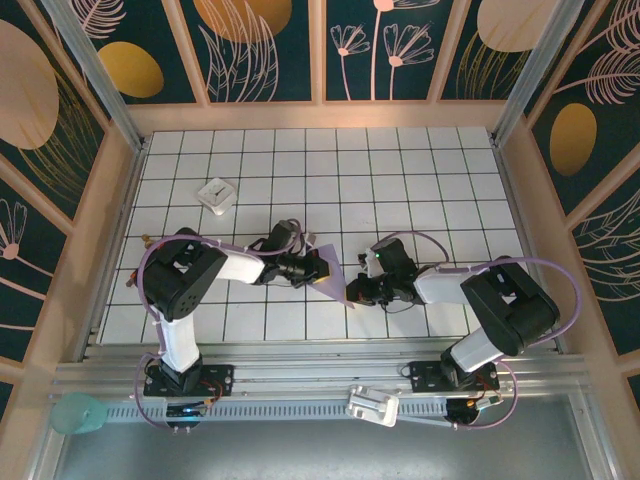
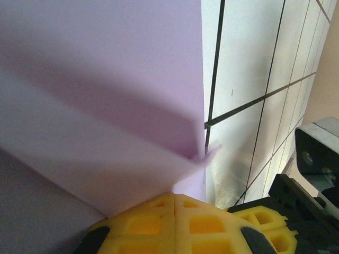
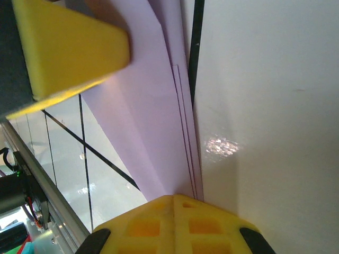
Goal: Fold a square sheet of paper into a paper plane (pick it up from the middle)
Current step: Fourth fold the wing at the center of the table.
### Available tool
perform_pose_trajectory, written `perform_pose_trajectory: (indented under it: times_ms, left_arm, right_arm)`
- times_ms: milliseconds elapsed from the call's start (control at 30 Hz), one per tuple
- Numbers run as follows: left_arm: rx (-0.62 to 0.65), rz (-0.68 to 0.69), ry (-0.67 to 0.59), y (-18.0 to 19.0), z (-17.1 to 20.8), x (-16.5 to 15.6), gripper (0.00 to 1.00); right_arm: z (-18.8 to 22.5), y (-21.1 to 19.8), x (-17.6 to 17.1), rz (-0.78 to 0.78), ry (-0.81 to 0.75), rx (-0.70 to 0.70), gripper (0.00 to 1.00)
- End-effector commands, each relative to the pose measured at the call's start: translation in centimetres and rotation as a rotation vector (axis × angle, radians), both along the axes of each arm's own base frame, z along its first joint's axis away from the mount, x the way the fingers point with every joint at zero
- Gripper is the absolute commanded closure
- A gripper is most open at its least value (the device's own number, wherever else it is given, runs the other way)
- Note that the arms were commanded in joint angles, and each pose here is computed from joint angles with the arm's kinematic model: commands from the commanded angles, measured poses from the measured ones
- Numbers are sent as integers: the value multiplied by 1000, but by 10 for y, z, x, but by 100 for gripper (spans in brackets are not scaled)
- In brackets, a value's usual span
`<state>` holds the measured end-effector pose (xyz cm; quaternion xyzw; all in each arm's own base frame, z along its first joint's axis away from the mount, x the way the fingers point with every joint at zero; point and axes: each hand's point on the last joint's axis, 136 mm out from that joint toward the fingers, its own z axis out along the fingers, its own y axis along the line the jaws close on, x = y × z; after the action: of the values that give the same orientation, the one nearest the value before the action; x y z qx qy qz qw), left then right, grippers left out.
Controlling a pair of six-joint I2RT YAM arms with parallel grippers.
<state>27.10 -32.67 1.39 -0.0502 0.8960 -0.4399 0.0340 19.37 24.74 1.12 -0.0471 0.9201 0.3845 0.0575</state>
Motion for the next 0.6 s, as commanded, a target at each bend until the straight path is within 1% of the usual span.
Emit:
perform_pose_trajectory:
  times_ms: [0,567]
  left_arm:
    - [151,95,-9,40,-35,27,100]
    - [176,200,-36,91,-44,79,100]
  right_arm:
    - [-64,-67,-46,-61,188,-344,100]
    - [-66,-71,-48,-61,193,-357,100]
